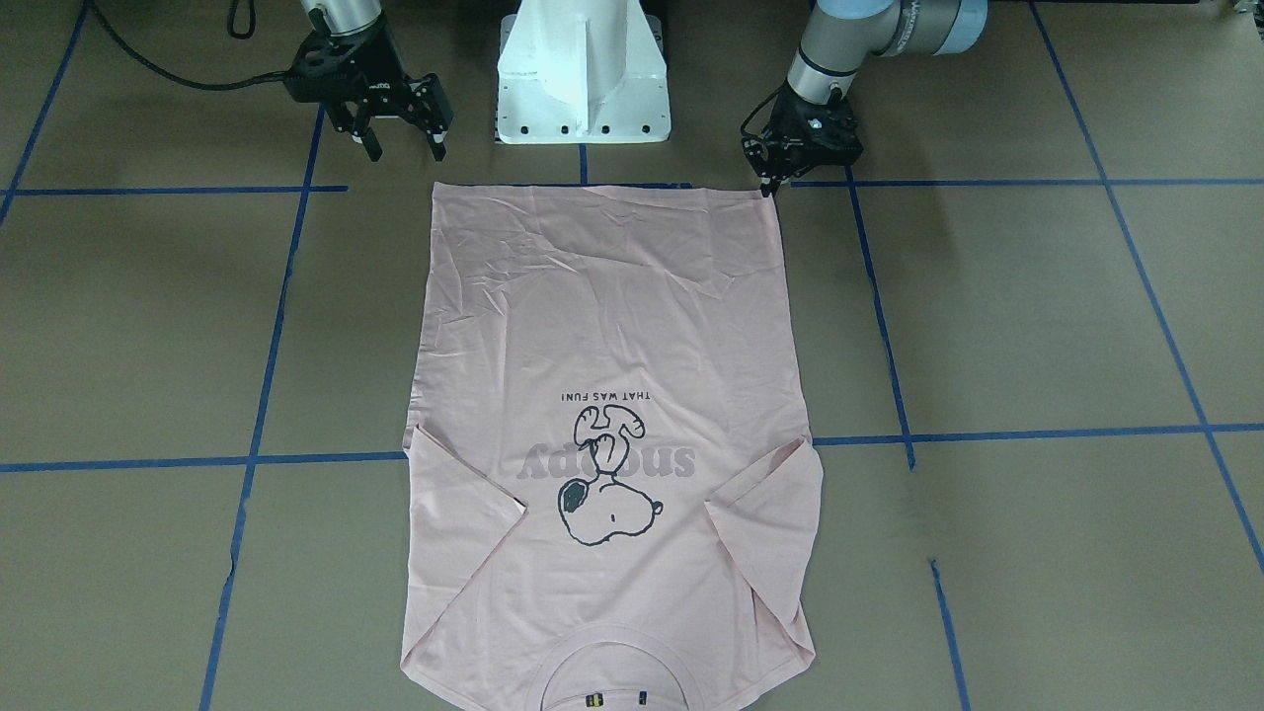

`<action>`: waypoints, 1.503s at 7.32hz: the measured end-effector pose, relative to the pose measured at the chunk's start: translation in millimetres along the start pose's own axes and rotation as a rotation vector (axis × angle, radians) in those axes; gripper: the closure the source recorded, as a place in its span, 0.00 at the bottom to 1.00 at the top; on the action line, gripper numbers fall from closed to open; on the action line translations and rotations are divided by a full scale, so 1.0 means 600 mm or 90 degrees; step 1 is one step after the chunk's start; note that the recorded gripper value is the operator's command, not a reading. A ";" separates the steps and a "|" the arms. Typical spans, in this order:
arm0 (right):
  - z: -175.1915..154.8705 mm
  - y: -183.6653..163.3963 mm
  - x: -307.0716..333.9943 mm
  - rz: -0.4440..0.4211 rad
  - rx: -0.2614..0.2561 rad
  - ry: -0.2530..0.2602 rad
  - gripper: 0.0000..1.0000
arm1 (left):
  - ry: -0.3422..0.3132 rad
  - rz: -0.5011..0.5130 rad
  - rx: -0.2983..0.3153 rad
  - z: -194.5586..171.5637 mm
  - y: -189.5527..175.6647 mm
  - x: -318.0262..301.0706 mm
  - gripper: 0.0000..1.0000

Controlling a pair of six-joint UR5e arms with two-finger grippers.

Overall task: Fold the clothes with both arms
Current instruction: 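Grasp the hem corners with both grippers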

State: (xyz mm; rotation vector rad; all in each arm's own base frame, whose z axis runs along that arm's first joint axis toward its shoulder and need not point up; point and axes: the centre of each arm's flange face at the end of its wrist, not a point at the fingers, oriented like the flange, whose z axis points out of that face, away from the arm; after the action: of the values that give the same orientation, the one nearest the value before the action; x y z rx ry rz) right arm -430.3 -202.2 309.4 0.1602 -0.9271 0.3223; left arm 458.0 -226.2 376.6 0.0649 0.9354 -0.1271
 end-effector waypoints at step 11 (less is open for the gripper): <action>0.117 0.108 0.007 -0.002 0.051 0.047 0.57 | 0.006 -0.003 0.000 -0.009 0.001 0.004 1.00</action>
State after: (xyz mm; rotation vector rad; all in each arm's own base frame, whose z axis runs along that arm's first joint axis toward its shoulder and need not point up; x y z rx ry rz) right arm -503.4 -159.4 354.3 0.2221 -0.8406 0.3600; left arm 455.2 -225.3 371.8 0.0634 0.9451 -0.1305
